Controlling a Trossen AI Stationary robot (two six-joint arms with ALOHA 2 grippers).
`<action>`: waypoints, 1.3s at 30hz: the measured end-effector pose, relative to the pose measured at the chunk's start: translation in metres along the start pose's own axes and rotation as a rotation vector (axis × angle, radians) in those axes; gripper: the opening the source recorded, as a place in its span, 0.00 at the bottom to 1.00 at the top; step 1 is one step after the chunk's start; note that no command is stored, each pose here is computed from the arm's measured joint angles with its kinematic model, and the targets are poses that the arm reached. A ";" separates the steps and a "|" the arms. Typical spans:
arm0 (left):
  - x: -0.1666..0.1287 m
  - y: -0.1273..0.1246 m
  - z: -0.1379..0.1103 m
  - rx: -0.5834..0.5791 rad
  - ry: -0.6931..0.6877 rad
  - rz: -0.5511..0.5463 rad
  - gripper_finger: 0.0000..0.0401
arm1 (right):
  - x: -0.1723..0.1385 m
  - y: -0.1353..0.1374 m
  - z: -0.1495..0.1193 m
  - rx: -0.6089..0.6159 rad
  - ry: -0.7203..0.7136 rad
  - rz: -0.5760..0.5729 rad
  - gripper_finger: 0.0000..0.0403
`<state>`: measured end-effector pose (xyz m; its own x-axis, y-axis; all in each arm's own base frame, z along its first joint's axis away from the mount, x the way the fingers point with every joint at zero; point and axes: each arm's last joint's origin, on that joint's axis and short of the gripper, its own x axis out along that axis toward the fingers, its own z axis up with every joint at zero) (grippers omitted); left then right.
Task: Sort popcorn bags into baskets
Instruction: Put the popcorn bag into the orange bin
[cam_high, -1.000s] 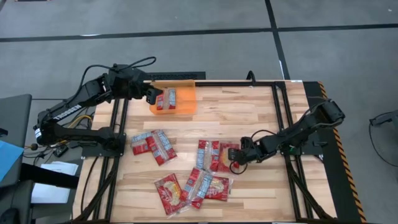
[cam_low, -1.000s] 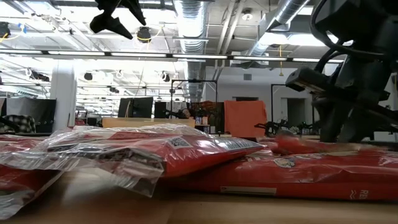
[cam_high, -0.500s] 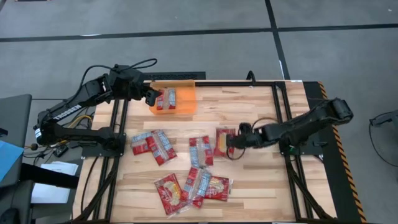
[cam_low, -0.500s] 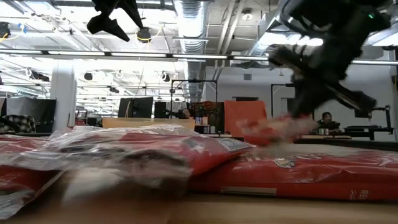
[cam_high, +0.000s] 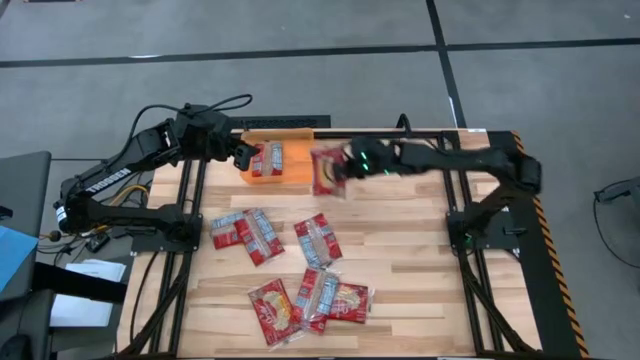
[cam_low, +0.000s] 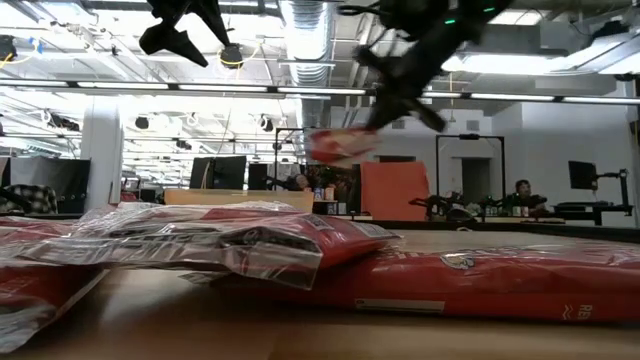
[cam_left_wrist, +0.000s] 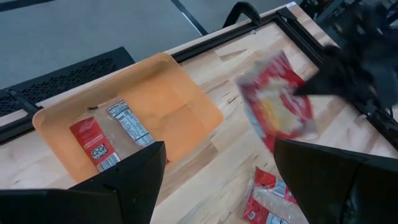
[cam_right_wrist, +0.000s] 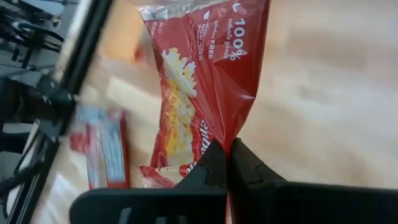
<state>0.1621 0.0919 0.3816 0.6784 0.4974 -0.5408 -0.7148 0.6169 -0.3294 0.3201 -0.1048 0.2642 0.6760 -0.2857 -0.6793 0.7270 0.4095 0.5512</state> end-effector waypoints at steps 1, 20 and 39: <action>0.000 0.000 0.000 0.000 -0.001 0.002 0.71 | 0.006 0.004 0.012 -0.020 -0.011 0.006 0.01; 0.000 0.001 0.000 -0.005 -0.011 0.024 0.71 | 0.135 0.025 0.103 -0.179 0.066 -0.029 0.05; 0.000 0.002 -0.003 0.002 0.022 0.037 0.71 | 0.143 0.012 0.105 -0.218 0.076 -0.108 0.43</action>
<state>0.1599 0.0915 0.3787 0.6477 0.5064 -0.5692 -0.7389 0.5995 -0.3076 0.4377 -0.2319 0.2244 0.5788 -0.2757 -0.7674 0.7457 0.5597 0.3614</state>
